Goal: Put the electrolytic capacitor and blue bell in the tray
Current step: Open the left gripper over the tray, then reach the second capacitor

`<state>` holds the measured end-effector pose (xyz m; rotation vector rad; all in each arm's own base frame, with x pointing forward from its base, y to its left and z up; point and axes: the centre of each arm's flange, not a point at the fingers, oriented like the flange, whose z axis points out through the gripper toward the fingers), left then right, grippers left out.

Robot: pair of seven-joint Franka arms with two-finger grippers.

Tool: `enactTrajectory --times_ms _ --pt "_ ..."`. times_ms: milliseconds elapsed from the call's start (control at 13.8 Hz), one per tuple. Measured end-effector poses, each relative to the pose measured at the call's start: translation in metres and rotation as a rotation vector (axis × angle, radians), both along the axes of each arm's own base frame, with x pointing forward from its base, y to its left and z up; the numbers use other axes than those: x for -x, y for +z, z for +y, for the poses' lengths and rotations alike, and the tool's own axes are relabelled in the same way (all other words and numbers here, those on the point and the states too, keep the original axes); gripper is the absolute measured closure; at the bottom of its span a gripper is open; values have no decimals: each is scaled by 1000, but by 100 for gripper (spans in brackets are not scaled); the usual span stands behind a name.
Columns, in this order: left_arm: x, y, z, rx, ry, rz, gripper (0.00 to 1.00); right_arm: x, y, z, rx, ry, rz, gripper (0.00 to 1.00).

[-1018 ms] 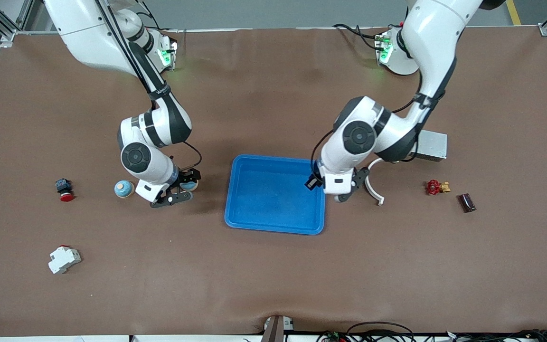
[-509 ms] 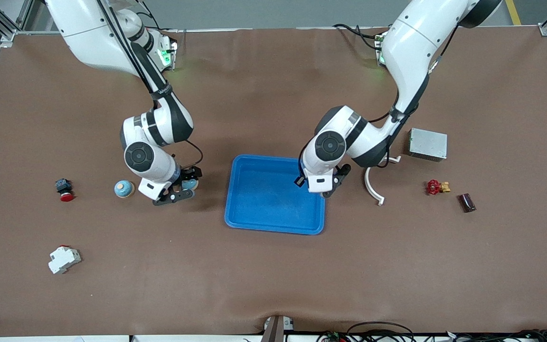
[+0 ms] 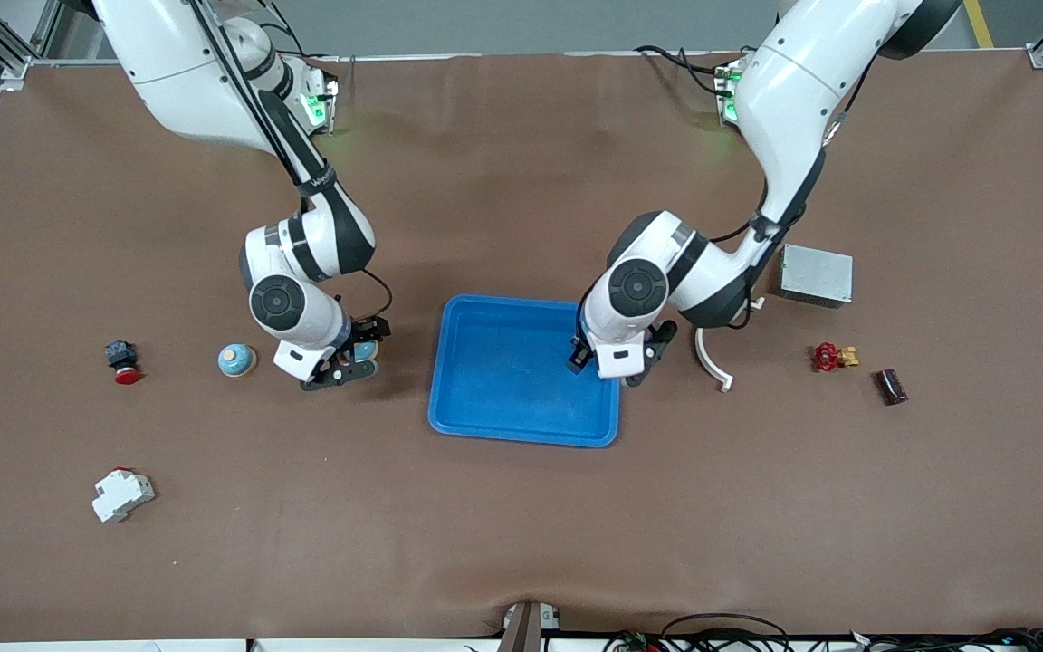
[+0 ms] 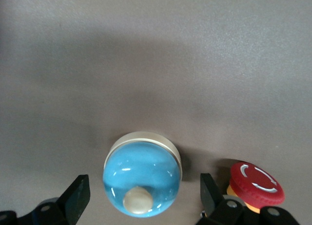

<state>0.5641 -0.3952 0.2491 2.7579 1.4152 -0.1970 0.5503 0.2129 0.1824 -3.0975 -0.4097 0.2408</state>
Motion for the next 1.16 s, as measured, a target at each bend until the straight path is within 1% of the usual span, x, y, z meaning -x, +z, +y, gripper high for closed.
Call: enactTrajectory --times_ms 145,218,364,436,509,582,655,727,873,945,1091,1164 --pt "-23 52 30 -1 28 -54 0 0 -2 1 -1 1 -5 0" --pt "-33 79 50 -6 22 -78 0 0 -5 1 -1 1 -4 0" --pt "-51 118 105 -31 -33 -91 0 0 -7 1 -1 1 -4 0" --pt "-60 126 140 -44 -73 -82 0 0 -7 1 -1 2 -4 3" --pt "-69 128 178 -53 -110 -70 0 0 -7 1 -1 2 -5 4" --pt "-78 124 219 -64 -150 -59 0 0 -7 1 -1 2 -5 12" --pt "-84 114 264 -85 -200 -45 0 0 -7 1 -1 3 -5 25" --pt "-86 102 307 -108 -250 -26 0 0 -5 2 -2 3 -7 34" --pt "-83 77 378 -123 -320 -4 0 0 -5 2 -2 5 -7 35" --pt "-80 65 407 -115 -354 -11 0 0 -5 2 -2 5 -7 35" --pt "-71 40 451 -94 -439 -44 0 0 -5 3 -2 6 -6 35" --pt "-67 28 468 -85 -482 -65 7 1 -5 3 -1 8 -1 35"
